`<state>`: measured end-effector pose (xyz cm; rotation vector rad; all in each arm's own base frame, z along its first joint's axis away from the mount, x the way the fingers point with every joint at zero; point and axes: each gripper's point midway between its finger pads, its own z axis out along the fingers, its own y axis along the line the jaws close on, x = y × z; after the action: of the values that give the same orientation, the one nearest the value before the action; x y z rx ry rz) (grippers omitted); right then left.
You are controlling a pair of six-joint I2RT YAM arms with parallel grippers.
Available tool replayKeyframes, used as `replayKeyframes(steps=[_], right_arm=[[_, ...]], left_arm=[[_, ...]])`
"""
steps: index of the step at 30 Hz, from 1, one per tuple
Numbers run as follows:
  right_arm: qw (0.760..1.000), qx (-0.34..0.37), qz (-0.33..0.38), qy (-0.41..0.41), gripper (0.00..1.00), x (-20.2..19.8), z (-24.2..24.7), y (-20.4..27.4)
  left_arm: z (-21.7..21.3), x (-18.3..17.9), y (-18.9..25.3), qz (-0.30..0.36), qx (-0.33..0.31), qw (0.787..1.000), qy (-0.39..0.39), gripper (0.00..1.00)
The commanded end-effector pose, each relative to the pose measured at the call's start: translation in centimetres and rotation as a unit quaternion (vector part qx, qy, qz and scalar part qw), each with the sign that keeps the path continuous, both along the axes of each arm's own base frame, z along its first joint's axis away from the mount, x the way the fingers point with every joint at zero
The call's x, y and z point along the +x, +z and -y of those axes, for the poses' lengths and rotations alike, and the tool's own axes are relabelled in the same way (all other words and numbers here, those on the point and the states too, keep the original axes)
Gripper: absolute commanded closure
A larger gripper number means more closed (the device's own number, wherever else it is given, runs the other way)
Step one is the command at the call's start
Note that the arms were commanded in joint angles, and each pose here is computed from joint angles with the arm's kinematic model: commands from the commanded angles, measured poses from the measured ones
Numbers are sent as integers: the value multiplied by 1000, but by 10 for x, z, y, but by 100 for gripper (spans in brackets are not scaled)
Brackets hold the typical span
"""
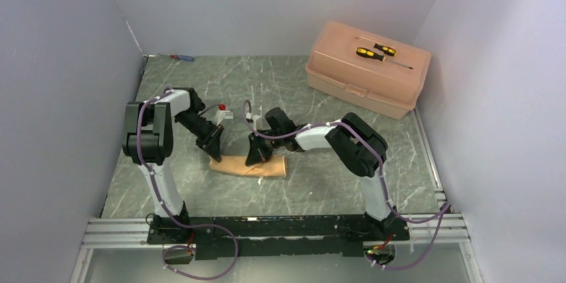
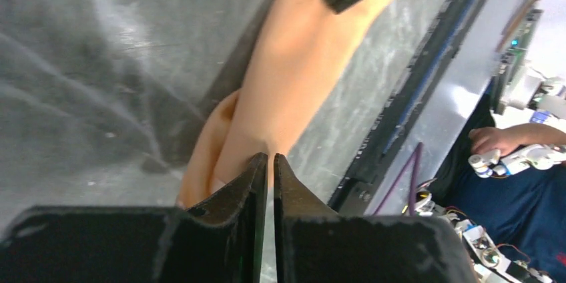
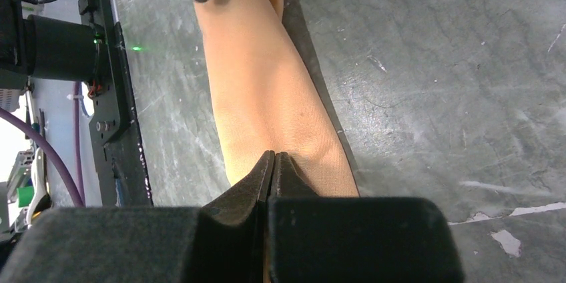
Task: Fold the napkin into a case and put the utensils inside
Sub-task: Smooth out the smaller rectangle-folded napkin at the center of the board.
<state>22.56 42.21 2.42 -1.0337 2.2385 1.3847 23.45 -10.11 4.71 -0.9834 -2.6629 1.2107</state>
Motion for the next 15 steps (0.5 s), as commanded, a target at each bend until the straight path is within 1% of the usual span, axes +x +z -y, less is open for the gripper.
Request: replayKeyframes(steps=[1, 8, 13, 15], right_arm=[[1000, -18, 10, -15, 100, 3, 7, -6], [1000, -4, 7, -14, 100, 4, 4, 2], [999, 20, 31, -11, 100, 13, -2, 36], [998, 30, 50, -19, 96, 22, 1, 57]], left_arm=[[-19, 16, -33, 31, 64, 997, -13, 88], [-32, 12, -58, 65, 110, 991, -39, 89], [-27, 8, -62, 69, 110, 991, -40, 88], [-26, 8, -62, 69, 108, 991, -37, 88]])
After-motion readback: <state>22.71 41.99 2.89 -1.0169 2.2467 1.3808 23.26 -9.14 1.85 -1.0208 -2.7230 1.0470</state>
